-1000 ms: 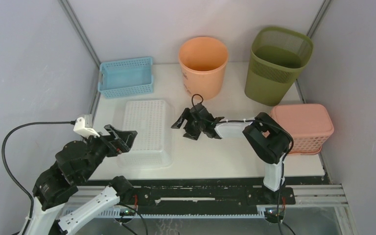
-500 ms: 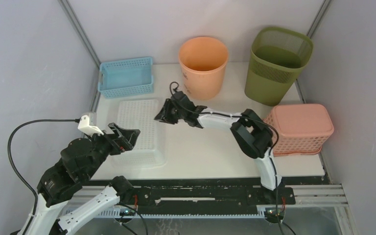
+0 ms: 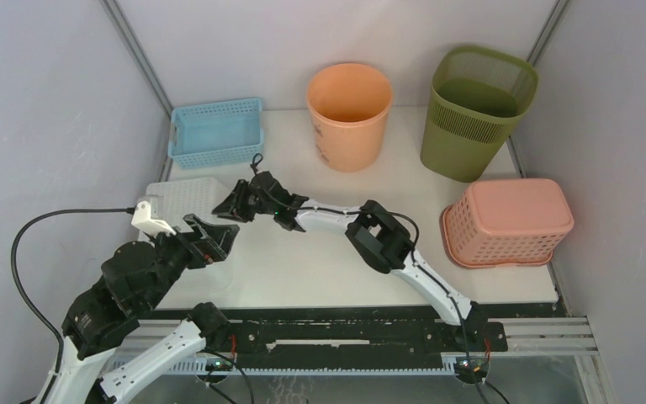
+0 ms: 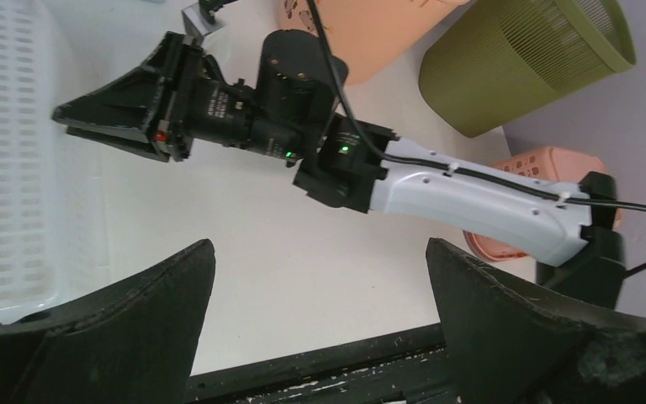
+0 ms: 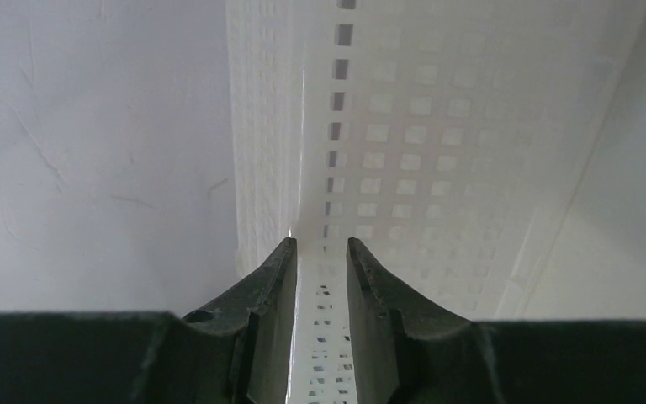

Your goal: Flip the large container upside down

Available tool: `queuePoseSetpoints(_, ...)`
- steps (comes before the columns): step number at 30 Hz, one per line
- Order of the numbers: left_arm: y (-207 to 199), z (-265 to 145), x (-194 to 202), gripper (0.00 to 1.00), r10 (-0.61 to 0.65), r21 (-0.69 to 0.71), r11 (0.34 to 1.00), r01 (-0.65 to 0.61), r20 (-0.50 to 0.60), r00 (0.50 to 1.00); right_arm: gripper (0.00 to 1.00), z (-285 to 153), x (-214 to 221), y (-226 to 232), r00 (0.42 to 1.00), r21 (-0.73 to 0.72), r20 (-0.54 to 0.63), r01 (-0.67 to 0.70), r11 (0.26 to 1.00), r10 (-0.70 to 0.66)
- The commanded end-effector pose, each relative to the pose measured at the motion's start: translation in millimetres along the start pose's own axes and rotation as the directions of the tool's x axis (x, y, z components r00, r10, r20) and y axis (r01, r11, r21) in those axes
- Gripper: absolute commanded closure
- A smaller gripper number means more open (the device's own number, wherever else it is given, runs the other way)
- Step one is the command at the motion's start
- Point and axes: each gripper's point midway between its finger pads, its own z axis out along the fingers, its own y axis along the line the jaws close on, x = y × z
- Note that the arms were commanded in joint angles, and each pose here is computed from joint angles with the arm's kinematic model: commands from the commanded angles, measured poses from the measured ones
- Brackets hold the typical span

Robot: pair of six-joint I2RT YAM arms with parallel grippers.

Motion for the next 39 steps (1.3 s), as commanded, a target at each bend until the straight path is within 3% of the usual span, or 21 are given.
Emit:
queuePoseSetpoints(1,-2,0,-2,0.0,-0.013,0.004,1.0,0.013,0.009,1.0,0.64,22,2,47,0.999,-0.173,0.029,-0.034,0.984,0.039)
queuePoseSetpoints(6,-3,-1,-5,0.0,-0.015,0.004,1.0,0.015,0.013,1.0,0.61,26,0,65,0.999,-0.243,0.051,0.011,0.97,0.002)
queuePoseSetpoints(12,-5,-3,-9,0.0,-0.022,0.012,1.0,0.022,0.021,1.0,0.45,-37,-38,88,0.981,-0.232,0.165,0.141,0.963,-0.104)
queuePoseSetpoints(15,-7,-3,-11,0.0,-0.018,0.017,1.0,0.018,0.023,1.0,0.4,-82,-53,86,0.967,-0.146,0.17,0.215,0.966,-0.19)
queuePoseSetpoints(18,-7,-4,-15,0.0,-0.004,0.008,1.0,0.004,0.026,1.0,0.37,-137,-64,66,0.943,0.03,0.149,0.296,0.955,-0.297)
queuePoseSetpoints(22,-1,3,-11,0.0,0.015,-0.03,0.999,-0.014,0.025,1.0,0.34,-225,-67,-3,0.895,0.391,0.092,0.371,0.842,-0.437)
queuePoseSetpoints(24,-3,13,-5,0.0,0.007,-0.031,0.999,-0.006,0.018,1.0,0.33,-270,-66,-43,0.892,0.54,0.06,0.348,0.766,-0.448)
queuePoseSetpoints(28,-10,48,27,0.0,0.018,-0.036,0.999,-0.021,-0.078,0.997,0.33,-350,-51,-116,0.924,0.68,0.047,0.248,0.689,-0.379)
queuePoseSetpoints(39,20,106,87,0.0,0.013,-0.186,0.981,-0.049,-0.188,0.982,0.33,-486,-65,-197,0.924,0.831,0.294,-0.122,0.542,-0.243)
